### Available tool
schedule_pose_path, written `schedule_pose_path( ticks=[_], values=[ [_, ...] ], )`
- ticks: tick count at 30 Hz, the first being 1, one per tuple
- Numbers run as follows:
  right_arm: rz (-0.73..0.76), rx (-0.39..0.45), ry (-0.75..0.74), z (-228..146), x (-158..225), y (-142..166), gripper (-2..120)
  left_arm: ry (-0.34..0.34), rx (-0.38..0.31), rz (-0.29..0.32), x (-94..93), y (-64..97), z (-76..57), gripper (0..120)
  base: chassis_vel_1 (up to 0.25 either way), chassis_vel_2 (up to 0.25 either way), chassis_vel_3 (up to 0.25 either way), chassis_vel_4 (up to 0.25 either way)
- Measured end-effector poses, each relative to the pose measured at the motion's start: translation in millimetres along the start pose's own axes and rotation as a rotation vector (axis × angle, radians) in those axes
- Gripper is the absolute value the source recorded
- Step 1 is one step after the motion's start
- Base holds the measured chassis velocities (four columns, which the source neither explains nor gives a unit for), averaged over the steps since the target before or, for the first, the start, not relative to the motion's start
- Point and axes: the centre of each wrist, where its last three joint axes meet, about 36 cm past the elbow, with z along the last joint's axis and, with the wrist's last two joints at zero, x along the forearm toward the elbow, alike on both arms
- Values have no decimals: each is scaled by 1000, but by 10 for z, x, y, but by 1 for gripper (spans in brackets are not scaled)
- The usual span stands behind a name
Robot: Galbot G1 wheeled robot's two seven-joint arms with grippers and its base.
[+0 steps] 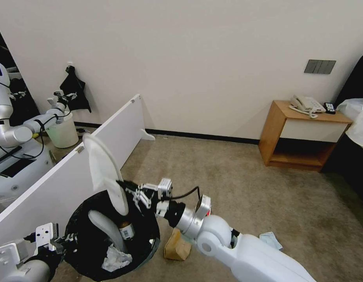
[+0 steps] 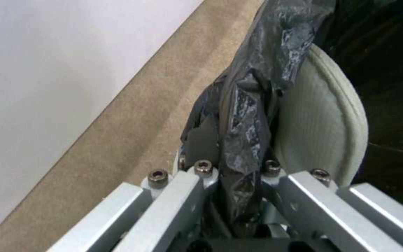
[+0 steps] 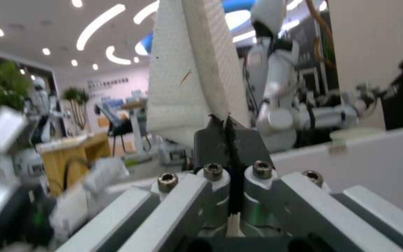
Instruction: Pick up the trash bin, then pick up the garbage from the floor and place it into the trash bin.
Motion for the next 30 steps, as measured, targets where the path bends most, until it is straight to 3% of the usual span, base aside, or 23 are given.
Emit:
schedule_pose_path(
  ticks=[11,29,30],
  values=[
    [51,15,106,330,149,8,0,-4,4,5,16,-1,-16,3,0,0,0,0],
    [110,4,200,458,297,104,0,-7,3,8,7,-4,-32,3,0,0,0,0],
    [111,3,203,462,292,120,4,-8,3,8,8,-2,-35,3,0,0,0,0]
  ],
)
